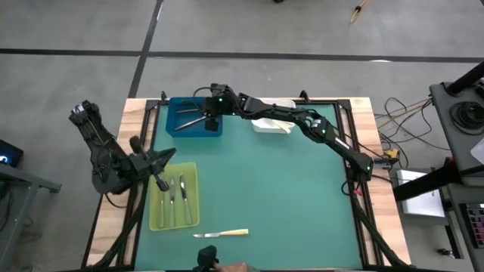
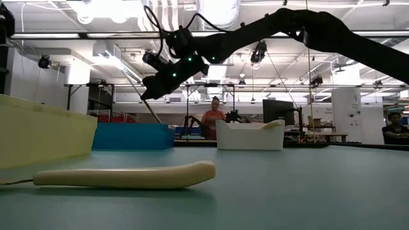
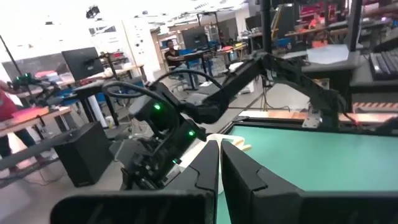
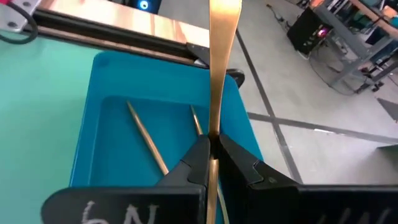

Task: Sort silverware by color (type)
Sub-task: Put the gold knife into the blue bin

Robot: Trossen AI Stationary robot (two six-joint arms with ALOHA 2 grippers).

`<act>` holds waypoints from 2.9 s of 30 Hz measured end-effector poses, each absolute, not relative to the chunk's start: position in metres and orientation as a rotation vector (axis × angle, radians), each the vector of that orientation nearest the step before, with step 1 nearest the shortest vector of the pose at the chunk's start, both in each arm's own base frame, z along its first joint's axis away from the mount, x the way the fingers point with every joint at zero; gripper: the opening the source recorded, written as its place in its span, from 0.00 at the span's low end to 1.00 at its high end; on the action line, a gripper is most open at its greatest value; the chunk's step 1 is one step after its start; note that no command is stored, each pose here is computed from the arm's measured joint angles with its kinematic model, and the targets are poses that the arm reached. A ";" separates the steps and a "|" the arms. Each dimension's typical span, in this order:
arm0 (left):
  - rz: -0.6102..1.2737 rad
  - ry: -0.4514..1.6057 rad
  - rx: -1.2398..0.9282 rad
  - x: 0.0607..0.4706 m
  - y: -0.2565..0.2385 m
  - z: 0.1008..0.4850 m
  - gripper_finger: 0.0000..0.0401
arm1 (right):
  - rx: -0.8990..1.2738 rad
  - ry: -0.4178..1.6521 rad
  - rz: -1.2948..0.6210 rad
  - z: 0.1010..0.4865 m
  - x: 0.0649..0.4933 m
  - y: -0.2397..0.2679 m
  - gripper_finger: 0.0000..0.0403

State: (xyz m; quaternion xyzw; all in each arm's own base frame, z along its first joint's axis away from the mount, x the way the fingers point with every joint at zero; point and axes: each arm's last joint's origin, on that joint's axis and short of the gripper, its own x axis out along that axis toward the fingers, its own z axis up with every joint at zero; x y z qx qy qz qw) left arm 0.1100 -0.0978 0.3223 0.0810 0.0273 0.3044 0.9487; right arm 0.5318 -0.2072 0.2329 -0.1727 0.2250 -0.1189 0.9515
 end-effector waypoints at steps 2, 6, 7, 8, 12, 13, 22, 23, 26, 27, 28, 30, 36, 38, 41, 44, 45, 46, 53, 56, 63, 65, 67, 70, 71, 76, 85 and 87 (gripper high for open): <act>0.621 0.047 0.141 0.107 -0.093 0.325 0.00 | -0.352 0.457 -0.241 0.233 0.532 -0.207 0.03; 0.622 0.040 0.120 0.102 -0.088 0.328 0.00 | -0.346 0.439 -0.218 0.229 0.534 -0.207 0.03; 0.623 0.039 0.117 0.102 -0.087 0.329 0.00 | -0.345 0.442 -0.216 0.226 0.535 -0.207 0.03; 0.623 0.038 0.114 0.101 -0.086 0.329 0.00 | -0.344 0.446 -0.213 0.224 0.536 -0.206 0.03; 0.624 0.040 0.119 0.101 -0.086 0.329 0.00 | -0.339 0.459 -0.209 0.217 0.537 -0.207 0.03; 0.624 0.041 0.123 0.101 -0.086 0.328 0.00 | -0.339 0.460 -0.209 0.216 0.537 -0.207 0.03; 0.623 0.043 0.127 0.102 -0.086 0.328 0.00 | -0.335 0.484 -0.203 0.203 0.539 -0.208 0.03; 0.623 0.042 0.127 0.102 -0.086 0.328 0.00 | -0.336 0.481 -0.203 0.203 0.539 -0.208 0.03; 0.623 0.042 0.126 0.102 -0.086 0.328 0.00 | -0.336 0.481 -0.203 0.203 0.539 -0.208 0.03; 0.624 0.042 0.126 0.102 -0.086 0.328 0.00 | -0.335 0.482 -0.202 0.203 0.539 -0.208 0.03; 0.631 0.042 0.127 0.102 -0.086 0.328 0.00 | -0.332 0.481 -0.194 0.203 0.539 -0.208 0.03; 0.638 0.043 0.127 0.101 -0.086 0.328 0.00 | -0.307 0.472 -0.163 0.203 0.540 -0.206 0.03; 0.640 0.043 0.129 0.101 -0.086 0.328 0.00 | -0.259 0.468 -0.136 0.202 0.541 -0.202 0.03; 0.640 0.044 0.129 0.101 -0.086 0.328 0.00 | -0.259 0.469 -0.135 0.202 0.541 -0.201 0.03; 0.641 0.044 0.129 0.101 -0.086 0.328 0.00 | -0.258 0.470 -0.132 0.202 0.541 -0.200 0.03; 0.641 0.044 0.129 0.101 -0.086 0.328 0.00 | -0.254 0.479 -0.129 0.201 0.541 -0.198 0.03; 0.642 0.044 0.129 0.101 -0.086 0.328 0.00 | -0.251 0.480 -0.128 0.201 0.542 -0.198 0.03; 0.642 0.043 0.129 0.101 -0.086 0.328 0.00 | -0.244 0.481 -0.129 0.201 0.542 -0.197 0.03; 0.642 0.043 0.129 0.101 -0.086 0.328 0.00 | -0.248 0.477 -0.123 0.201 0.543 -0.194 0.03; 0.642 0.043 0.128 0.101 -0.086 0.328 0.00 | -0.248 0.476 -0.123 0.201 0.543 -0.194 0.03; 0.642 0.041 0.123 0.101 -0.086 0.328 0.00 | -0.248 0.477 -0.122 0.201 0.543 -0.194 0.03; 0.642 0.041 0.122 0.101 -0.086 0.328 0.00 | -0.248 0.476 -0.122 0.201 0.543 -0.194 0.03; 0.642 0.041 0.122 0.101 -0.086 0.328 0.00 | -0.248 0.477 -0.122 0.201 0.543 -0.194 0.03; 0.642 0.041 0.121 0.101 -0.086 0.328 0.00 | -0.248 0.480 -0.121 0.201 0.543 -0.194 0.03; 0.642 0.041 0.121 0.101 -0.086 0.328 0.00 | -0.247 0.481 -0.121 0.201 0.543 -0.193 0.03; 0.642 0.040 0.120 0.101 -0.086 0.328 0.00 | -0.244 0.496 -0.118 0.200 0.542 -0.193 0.03; 0.643 0.037 0.111 0.101 -0.086 0.329 0.00 | -0.268 0.500 -0.111 0.200 0.542 -0.193 0.03; 0.643 0.037 0.109 0.101 -0.086 0.329 0.00 | -0.268 0.502 -0.111 0.200 0.542 -0.193 0.03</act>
